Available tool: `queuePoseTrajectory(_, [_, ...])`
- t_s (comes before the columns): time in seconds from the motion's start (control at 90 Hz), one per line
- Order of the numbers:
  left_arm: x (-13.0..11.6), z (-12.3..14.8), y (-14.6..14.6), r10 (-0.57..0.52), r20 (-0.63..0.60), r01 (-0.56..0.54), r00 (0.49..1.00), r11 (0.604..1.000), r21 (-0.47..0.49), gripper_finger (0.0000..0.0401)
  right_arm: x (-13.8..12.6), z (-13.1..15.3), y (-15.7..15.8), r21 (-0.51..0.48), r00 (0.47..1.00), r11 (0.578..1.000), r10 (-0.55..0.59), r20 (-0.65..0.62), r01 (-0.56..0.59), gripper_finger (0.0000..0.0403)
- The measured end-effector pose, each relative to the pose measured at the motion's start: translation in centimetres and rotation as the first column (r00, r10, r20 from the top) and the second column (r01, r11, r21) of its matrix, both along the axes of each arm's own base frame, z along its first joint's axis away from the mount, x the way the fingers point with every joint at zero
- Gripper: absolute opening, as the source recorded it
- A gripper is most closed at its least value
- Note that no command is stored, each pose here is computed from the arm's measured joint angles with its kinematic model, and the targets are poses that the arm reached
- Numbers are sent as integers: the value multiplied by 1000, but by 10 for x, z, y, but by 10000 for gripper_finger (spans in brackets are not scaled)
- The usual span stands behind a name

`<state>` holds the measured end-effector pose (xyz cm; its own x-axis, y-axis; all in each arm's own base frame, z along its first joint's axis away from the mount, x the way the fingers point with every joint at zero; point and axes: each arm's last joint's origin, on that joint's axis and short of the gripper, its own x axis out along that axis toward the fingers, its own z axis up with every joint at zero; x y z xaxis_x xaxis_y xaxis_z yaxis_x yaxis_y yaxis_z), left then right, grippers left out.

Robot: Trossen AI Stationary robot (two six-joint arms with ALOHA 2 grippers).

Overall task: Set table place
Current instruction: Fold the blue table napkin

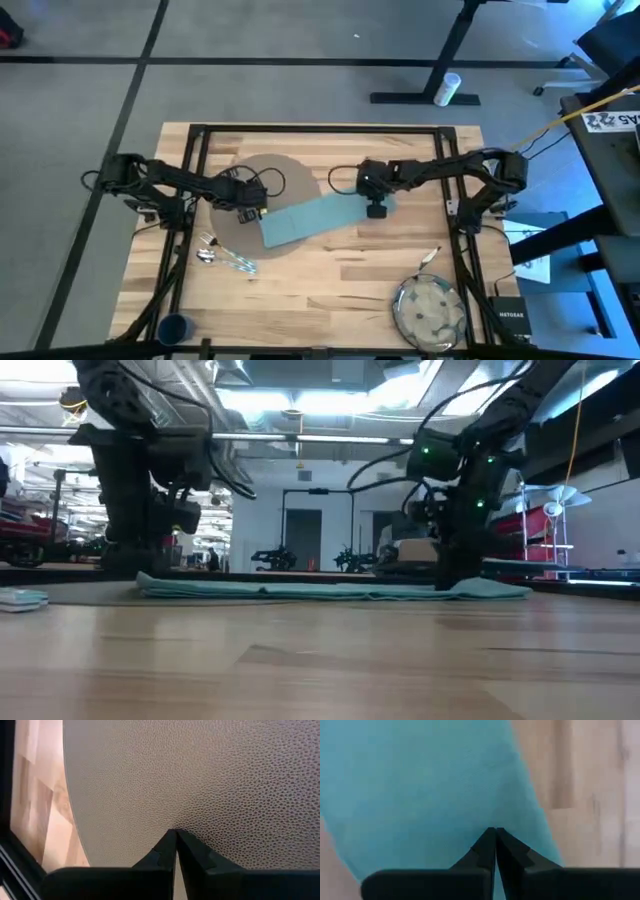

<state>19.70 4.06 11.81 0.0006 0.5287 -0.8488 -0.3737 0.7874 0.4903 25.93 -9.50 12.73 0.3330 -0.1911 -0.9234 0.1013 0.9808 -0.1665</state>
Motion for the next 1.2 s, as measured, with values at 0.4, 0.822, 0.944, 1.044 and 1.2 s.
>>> queuePoseTrajectory(0.4, [0, -1, -1, -8, 0, 8, 1000, 1000, -10, 0, 23, 25, -8, -144, 947, 989, 72, 313, -28, 0])
queuePoseTrajectory(0.822, [3, 0, 11, -14, 27, 14, 1000, 1000, -8, 0, 70, 36, 80, -221, 625, 870, 473, 621, -440, 0])
queuePoseTrajectory(0.944, [4, 0, 16, -14, 34, 14, 999, 1000, -5, 0, 83, 27, 90, -225, 605, 859, 489, 628, -461, 0])
queuePoseTrajectory(1.044, [5, 0, 22, -12, 41, 12, 999, 1000, -1, 0, 102, 25, 95, -224, 597, 851, 498, 629, -474, 0])
queuePoseTrajectory(1.2, [5, 1, 33, -3, 55, 3, 998, 1000, 12, 0, 130, 11, 95, -193, 661, 849, 509, 552, -492, 0])
